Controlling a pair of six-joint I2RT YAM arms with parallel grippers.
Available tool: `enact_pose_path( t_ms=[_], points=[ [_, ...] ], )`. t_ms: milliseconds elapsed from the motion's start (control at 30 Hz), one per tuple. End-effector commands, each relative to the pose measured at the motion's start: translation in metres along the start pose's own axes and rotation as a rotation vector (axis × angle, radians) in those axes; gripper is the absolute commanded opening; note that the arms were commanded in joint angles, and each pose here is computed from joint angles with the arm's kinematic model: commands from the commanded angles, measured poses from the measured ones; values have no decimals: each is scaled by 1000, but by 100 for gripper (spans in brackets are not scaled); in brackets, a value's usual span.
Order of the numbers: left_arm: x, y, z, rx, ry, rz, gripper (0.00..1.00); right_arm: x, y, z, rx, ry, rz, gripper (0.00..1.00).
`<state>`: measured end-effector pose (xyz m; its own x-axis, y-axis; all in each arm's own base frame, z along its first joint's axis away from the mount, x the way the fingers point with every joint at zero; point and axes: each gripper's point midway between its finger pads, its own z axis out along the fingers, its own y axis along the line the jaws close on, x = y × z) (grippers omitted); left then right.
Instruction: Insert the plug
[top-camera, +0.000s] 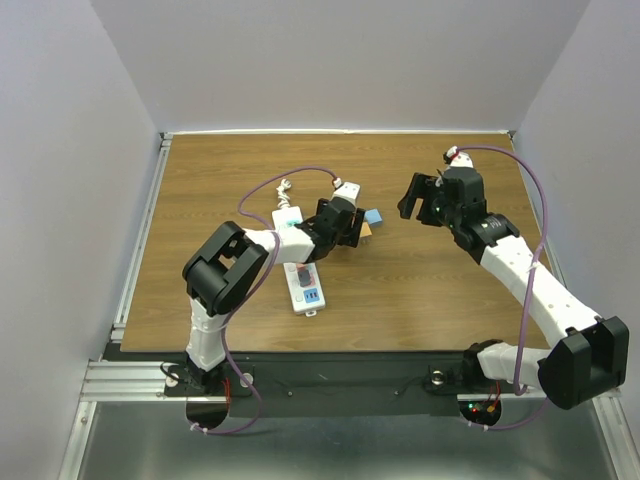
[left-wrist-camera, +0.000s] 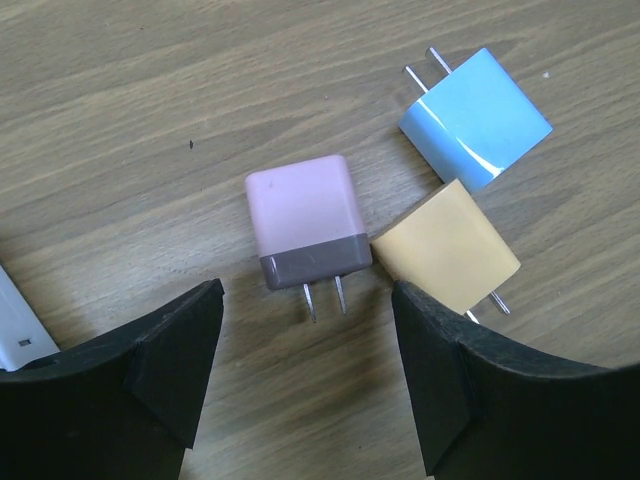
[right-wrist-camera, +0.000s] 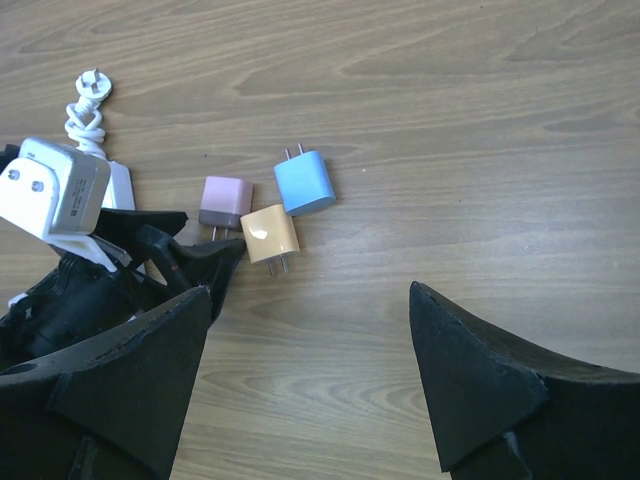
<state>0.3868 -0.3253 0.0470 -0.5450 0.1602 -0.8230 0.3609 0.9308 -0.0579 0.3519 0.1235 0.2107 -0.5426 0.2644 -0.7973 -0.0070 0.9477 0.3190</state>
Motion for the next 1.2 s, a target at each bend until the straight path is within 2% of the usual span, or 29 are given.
enact_pose_path(
  t_ms=[0, 167, 300, 467, 700, 900, 933, 1067, 1167],
  points=[
    [-22, -10, 1, 21, -36, 0, 78, -16, 3, -3, -30, -62, 0, 85],
    [-14, -9, 8, 9, -9, 7, 75, -16, 2, -3, -30, -61, 2, 85],
    [-13, -9, 11, 7, 1, 16, 61, -17, 1, -3, -32, -60, 2, 85],
    [-6, -7, 10, -2, 19, 26, 54, -17, -1, -2, -29, -59, 5, 85],
    [2, -4, 5, 0, 35, 39, 38, -15, -1, 2, -35, -52, 7, 85],
    [10, -1, 5, -2, 48, 47, 31, -14, 4, 4, -57, -39, 0, 85],
    [9, -1, 4, 1, 45, 48, 24, -12, 7, 6, -77, -27, -5, 85],
    [8, -6, -3, 49, 22, 66, 20, -3, 24, 11, -166, 30, -26, 85],
    [9, -8, -7, 81, 15, 82, 11, 1, 33, 15, -215, 64, -35, 84]
  ],
)
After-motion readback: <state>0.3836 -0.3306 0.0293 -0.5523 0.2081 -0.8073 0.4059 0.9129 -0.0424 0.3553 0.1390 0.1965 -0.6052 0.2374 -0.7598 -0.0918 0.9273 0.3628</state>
